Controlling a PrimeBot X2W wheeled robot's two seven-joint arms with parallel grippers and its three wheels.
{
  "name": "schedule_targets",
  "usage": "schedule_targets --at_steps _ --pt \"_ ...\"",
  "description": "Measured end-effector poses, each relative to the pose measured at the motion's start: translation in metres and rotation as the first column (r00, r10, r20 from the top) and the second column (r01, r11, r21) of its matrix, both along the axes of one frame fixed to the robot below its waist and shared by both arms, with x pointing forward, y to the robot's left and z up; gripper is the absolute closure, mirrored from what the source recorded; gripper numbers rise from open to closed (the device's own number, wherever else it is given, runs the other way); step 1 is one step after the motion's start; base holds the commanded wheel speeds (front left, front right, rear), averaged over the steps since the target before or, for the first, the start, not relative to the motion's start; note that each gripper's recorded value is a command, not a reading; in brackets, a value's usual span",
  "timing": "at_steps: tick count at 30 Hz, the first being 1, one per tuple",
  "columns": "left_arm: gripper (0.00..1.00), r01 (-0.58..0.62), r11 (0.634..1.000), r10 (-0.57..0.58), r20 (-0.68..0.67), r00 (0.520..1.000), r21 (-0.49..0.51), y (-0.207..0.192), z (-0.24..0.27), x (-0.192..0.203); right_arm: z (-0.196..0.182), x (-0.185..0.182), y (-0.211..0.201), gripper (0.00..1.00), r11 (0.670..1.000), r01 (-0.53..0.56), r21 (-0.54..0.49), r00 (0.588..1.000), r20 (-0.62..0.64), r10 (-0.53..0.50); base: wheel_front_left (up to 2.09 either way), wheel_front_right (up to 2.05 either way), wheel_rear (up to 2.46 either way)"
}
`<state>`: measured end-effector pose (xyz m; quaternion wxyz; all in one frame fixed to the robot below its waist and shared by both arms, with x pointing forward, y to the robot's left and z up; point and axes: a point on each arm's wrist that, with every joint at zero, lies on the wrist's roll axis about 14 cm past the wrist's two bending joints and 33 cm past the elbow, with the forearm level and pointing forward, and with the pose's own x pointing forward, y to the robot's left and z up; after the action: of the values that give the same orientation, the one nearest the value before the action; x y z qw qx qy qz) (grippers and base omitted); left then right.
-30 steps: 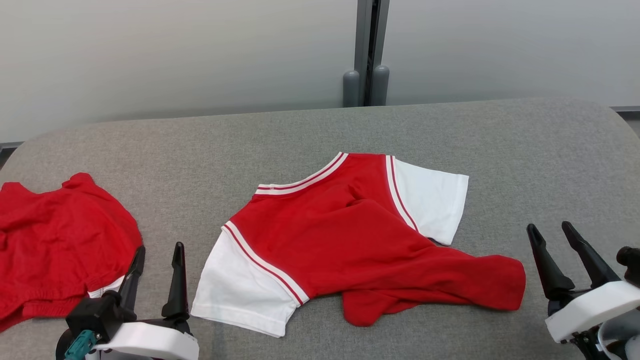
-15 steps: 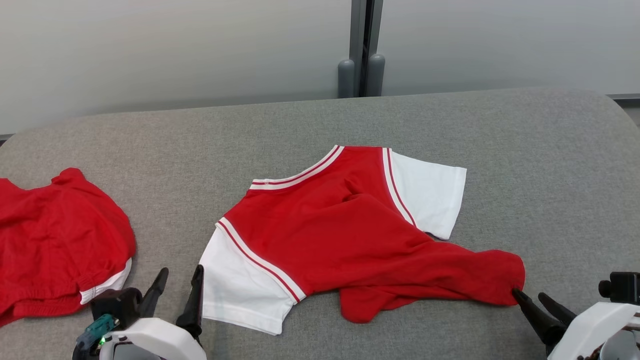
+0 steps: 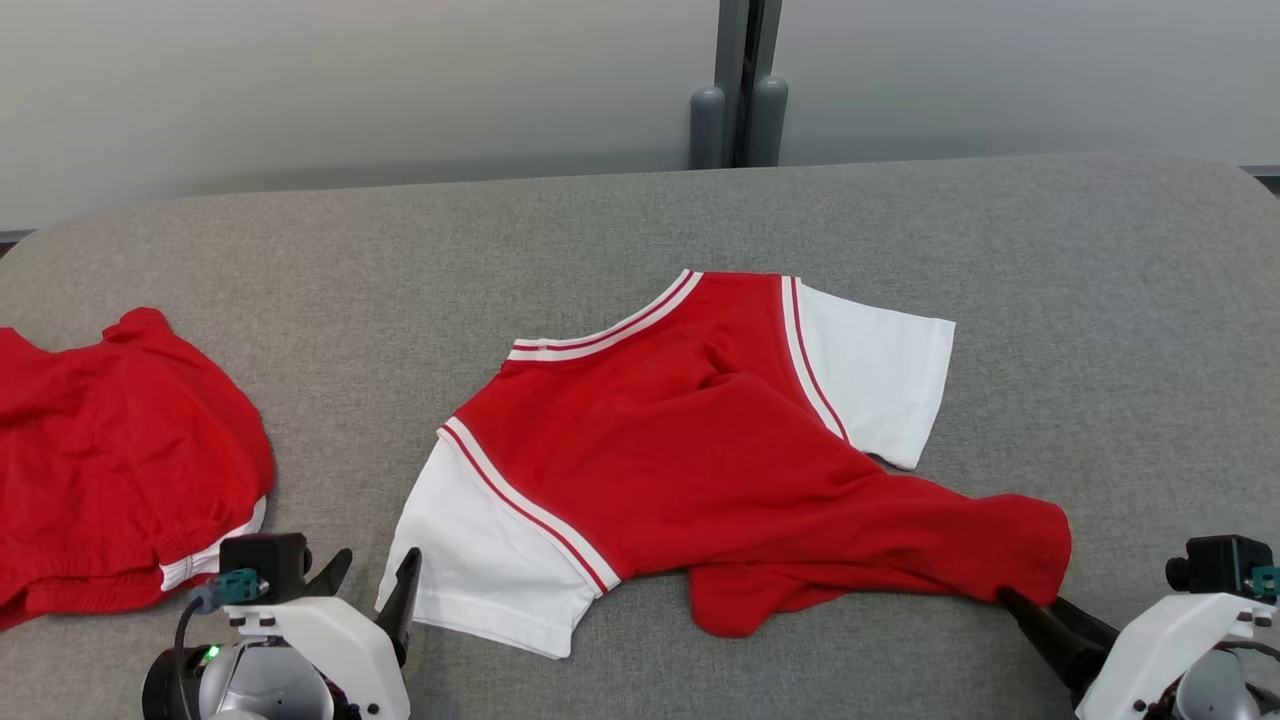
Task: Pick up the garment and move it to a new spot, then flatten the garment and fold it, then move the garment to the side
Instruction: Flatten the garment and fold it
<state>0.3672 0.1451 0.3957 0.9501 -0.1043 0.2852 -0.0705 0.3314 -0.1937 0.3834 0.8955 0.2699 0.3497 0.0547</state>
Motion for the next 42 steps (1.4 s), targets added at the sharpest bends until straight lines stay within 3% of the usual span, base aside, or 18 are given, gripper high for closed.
schedule_targets --at_steps 6,12,14,15,16,17,18,19,26,34,42 --pt "0.00 0.060 0.998 -0.055 -0.141 0.988 0.028 -0.005 -0.027 -0.007 -0.003 0.005 0.013 0.00 0.999 -0.034 0.016 0.999 -0.016 0.034 0.00 0.00 0.00" --pt "0.00 0.080 0.996 -0.075 -0.165 0.983 0.025 -0.008 -0.031 -0.009 -0.001 0.007 0.021 0.00 0.998 -0.052 0.038 0.999 -0.009 0.052 0.00 0.00 0.00" --pt "0.01 0.080 0.997 -0.076 -0.166 0.983 0.021 -0.009 -0.031 -0.010 0.001 0.008 0.022 0.27 0.998 -0.054 0.039 0.999 0.001 0.054 0.00 0.00 0.00" --pt "0.19 0.081 0.996 -0.077 -0.165 0.983 0.020 -0.009 -0.031 -0.010 0.001 0.008 0.022 0.53 0.998 -0.059 0.036 0.998 0.004 0.058 0.00 0.00 0.00" --pt "0.45 0.084 0.996 -0.080 -0.164 0.983 0.018 -0.009 -0.031 -0.010 0.002 0.009 0.022 0.56 0.997 -0.061 0.037 0.998 0.009 0.061 0.00 0.00 0.00" --pt "0.61 0.083 0.996 -0.079 -0.161 0.984 0.015 -0.009 -0.030 -0.010 0.002 0.008 0.024 0.69 0.997 -0.068 0.040 0.998 0.008 0.068 0.00 0.00 0.00" --pt "0.91 0.083 0.996 -0.080 -0.161 0.984 0.010 -0.010 -0.030 -0.011 0.002 0.008 0.026 1.00 0.997 -0.070 0.043 0.998 0.012 0.069 0.00 0.00 0.00" --pt "1.00 0.086 0.996 -0.084 -0.156 0.984 0.008 -0.011 -0.029 -0.010 0.002 0.008 0.027 1.00 0.996 -0.073 0.044 0.997 0.014 0.073 0.00 0.00 0.00" --pt "1.00 0.100 0.995 -0.100 -0.140 0.985 -0.007 -0.014 -0.024 -0.011 0.008 0.010 0.025 1.00 0.996 -0.081 0.036 0.996 0.048 0.079 0.00 0.00 0.00" --pt "1.00 0.080 0.997 -0.080 -0.022 0.997 -0.024 -0.010 0.007 -0.004 0.050 0.024 0.014 1.00 0.998 -0.063 0.001 0.972 0.227 0.061 0.00 0.00 0.00" --pt "1.00 0.069 0.997 -0.067 0.067 0.995 -0.024 -0.007 0.043 -0.013 0.075 0.015 -0.007 1.00 0.999 -0.034 -0.034 0.949 0.311 0.043 0.00 0.00 0.00"
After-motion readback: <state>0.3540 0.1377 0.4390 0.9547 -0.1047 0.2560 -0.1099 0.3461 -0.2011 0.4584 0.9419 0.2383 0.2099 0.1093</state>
